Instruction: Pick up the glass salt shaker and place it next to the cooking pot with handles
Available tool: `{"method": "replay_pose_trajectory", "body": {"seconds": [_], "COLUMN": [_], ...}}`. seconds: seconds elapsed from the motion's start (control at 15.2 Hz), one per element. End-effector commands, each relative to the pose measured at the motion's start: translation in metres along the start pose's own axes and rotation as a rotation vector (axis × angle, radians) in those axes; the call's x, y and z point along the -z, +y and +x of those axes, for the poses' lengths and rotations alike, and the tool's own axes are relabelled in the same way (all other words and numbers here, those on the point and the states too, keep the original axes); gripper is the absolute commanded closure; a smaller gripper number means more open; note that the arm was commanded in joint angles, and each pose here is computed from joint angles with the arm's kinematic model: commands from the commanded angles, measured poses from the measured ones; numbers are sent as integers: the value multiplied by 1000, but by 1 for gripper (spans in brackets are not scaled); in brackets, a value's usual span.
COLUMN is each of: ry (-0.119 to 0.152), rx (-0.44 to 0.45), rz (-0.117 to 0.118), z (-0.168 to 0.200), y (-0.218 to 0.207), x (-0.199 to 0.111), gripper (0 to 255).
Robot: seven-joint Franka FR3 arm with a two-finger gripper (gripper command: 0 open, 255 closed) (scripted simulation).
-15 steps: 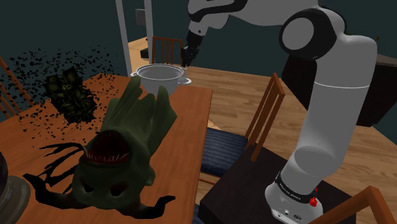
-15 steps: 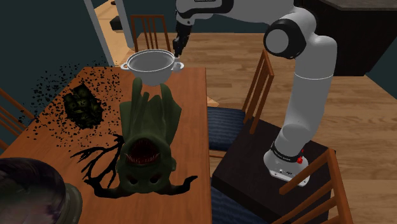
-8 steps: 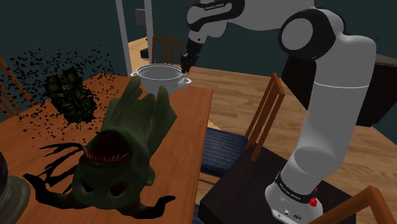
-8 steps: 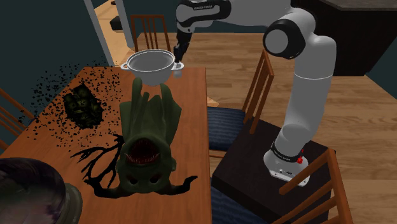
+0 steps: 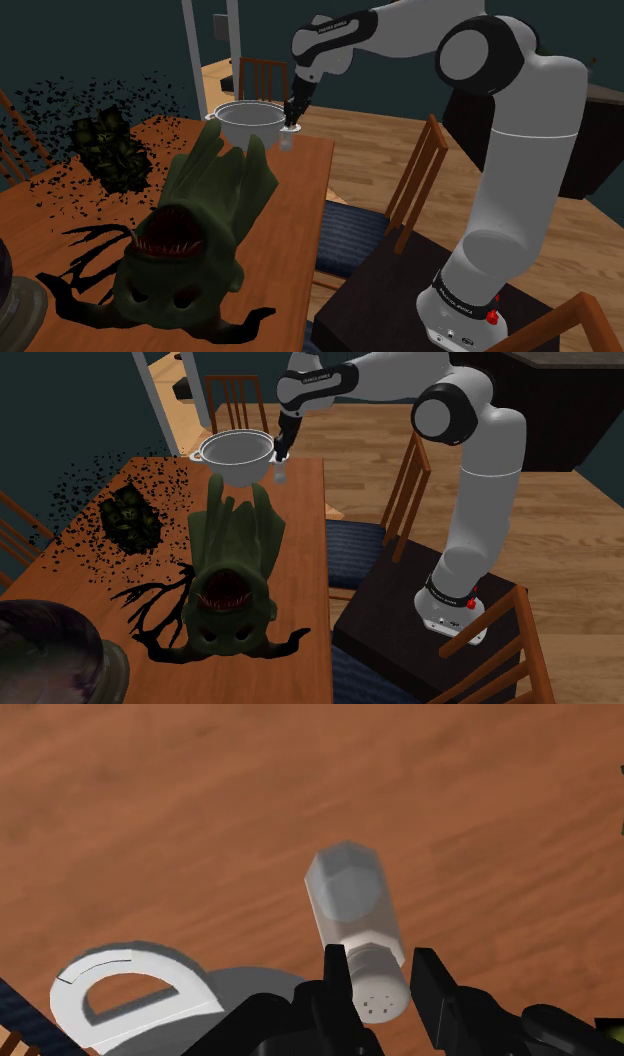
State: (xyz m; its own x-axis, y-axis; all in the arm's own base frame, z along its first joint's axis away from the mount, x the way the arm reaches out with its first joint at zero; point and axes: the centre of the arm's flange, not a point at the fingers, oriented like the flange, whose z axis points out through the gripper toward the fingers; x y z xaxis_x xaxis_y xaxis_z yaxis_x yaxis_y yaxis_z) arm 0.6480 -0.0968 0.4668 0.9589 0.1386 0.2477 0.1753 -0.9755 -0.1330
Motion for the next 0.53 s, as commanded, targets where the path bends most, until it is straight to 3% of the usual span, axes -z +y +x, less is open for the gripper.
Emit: {"method": "replay_pose_trajectory", "body": {"seconds": [0.0,0.46], "ry": [1,1], "rx": [0,0], "rz": [0,0], "z": [-3,-12], "y": [2,7], "x": [-10,-45], "gripper": [255,255]}}
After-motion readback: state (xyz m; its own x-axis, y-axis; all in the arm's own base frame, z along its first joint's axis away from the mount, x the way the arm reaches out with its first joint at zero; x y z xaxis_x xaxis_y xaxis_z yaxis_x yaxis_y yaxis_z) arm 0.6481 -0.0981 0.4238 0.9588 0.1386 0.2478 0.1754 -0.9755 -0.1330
